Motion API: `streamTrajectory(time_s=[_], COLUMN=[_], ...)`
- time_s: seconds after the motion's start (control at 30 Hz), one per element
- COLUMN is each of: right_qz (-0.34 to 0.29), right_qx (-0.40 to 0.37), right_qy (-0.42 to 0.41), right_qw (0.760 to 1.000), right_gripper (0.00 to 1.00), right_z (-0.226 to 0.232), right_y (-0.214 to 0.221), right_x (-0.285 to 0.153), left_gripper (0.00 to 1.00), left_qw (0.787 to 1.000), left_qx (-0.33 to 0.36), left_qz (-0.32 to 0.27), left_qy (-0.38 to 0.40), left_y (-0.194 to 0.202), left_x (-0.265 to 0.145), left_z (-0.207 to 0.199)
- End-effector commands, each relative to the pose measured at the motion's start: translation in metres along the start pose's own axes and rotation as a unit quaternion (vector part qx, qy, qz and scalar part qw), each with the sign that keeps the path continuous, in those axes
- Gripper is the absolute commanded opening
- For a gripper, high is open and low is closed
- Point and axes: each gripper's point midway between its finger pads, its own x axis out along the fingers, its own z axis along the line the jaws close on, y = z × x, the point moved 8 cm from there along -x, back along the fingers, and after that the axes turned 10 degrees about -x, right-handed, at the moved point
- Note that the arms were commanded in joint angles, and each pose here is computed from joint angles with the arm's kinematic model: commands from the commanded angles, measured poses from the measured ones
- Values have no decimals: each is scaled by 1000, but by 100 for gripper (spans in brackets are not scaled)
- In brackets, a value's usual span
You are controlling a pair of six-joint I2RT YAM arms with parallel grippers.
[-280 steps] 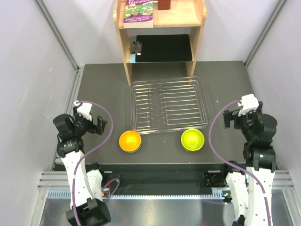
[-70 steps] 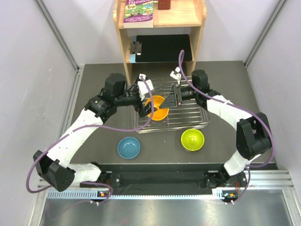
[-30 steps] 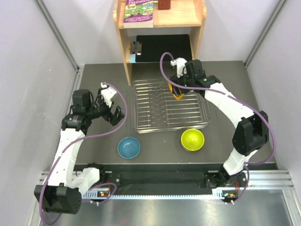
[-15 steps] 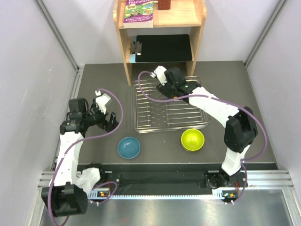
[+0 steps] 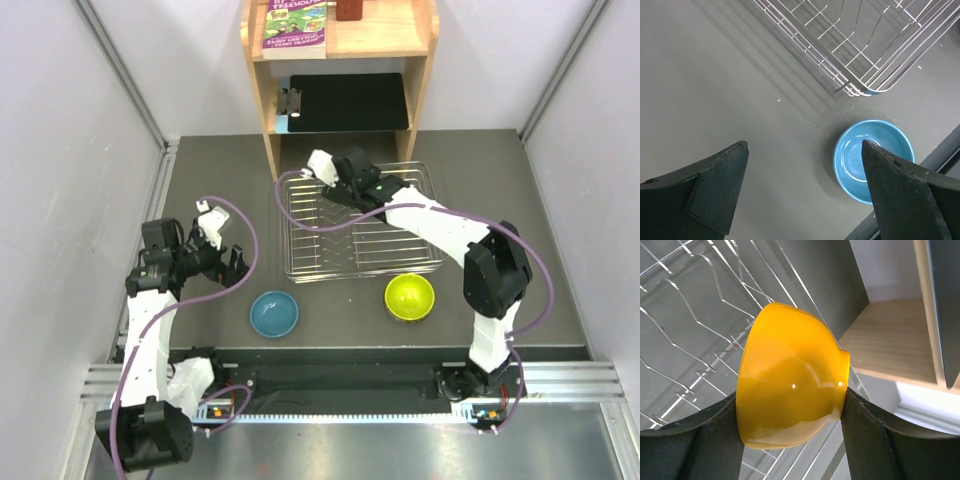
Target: Load the bowls into the dish rack
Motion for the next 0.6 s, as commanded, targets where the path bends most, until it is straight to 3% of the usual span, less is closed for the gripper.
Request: streamTrajectory(time_s=[0.0, 0.57], right_qz=[-33, -36], right_qx=[-26, -99], right_qy=[43, 25], right_qw=[998, 994], right_gripper=[0, 0], right_z=[-15, 4], right_y=[-26, -47], right_x=[-2, 13], left_gripper=[99, 99], left_qw=[1000, 1000], left_qx=[7, 5], left_qz=[-20, -22], left_qy=[-1, -1], left_y=[-5, -2], left_x=[-4, -5], left_z=[-2, -2])
